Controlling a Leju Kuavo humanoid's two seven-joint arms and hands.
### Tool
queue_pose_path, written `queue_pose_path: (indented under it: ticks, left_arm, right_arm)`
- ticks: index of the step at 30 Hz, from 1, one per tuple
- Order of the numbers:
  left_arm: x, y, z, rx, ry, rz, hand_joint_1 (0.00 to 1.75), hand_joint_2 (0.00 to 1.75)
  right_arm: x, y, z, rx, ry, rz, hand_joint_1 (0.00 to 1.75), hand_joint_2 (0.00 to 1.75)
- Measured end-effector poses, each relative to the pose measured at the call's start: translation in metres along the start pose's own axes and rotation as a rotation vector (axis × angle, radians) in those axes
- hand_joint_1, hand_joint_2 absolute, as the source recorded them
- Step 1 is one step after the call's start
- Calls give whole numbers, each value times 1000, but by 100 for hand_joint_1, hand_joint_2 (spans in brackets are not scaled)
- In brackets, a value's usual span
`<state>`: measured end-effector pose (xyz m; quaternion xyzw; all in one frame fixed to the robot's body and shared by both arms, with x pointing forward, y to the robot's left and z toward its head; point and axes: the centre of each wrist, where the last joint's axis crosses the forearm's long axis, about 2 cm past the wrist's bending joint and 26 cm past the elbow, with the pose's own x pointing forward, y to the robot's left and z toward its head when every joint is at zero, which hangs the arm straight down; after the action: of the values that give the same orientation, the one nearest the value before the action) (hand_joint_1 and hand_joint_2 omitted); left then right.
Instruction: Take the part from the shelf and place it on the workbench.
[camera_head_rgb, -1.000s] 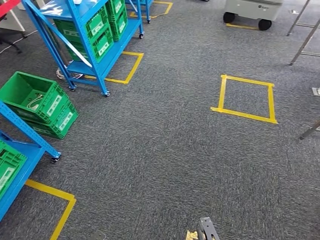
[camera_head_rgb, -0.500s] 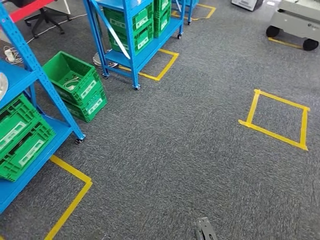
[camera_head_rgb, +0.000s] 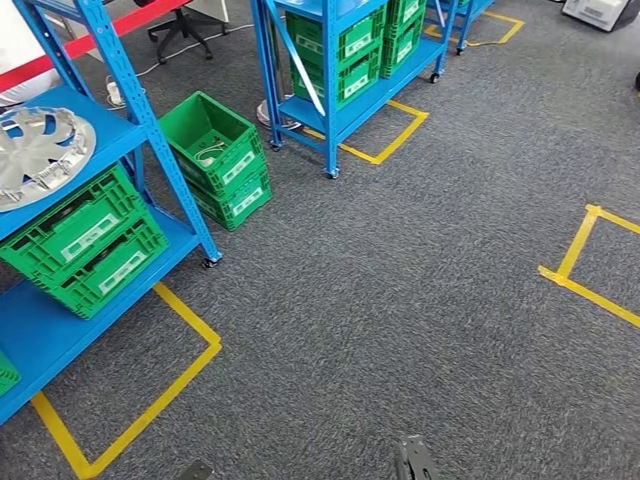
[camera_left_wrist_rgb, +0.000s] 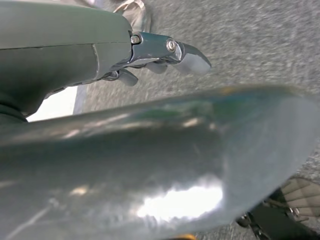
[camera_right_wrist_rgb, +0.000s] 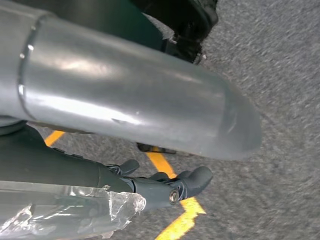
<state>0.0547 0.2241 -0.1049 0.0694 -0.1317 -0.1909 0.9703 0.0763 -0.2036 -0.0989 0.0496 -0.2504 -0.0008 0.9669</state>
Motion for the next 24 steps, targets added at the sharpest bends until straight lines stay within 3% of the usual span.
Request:
queue_pose_path:
  ticks: [24]
  left_arm:
    - [3,0,0,-4,-1,28,0,0]
  right_arm:
    - [1,0,0,2,0,5,0,0]
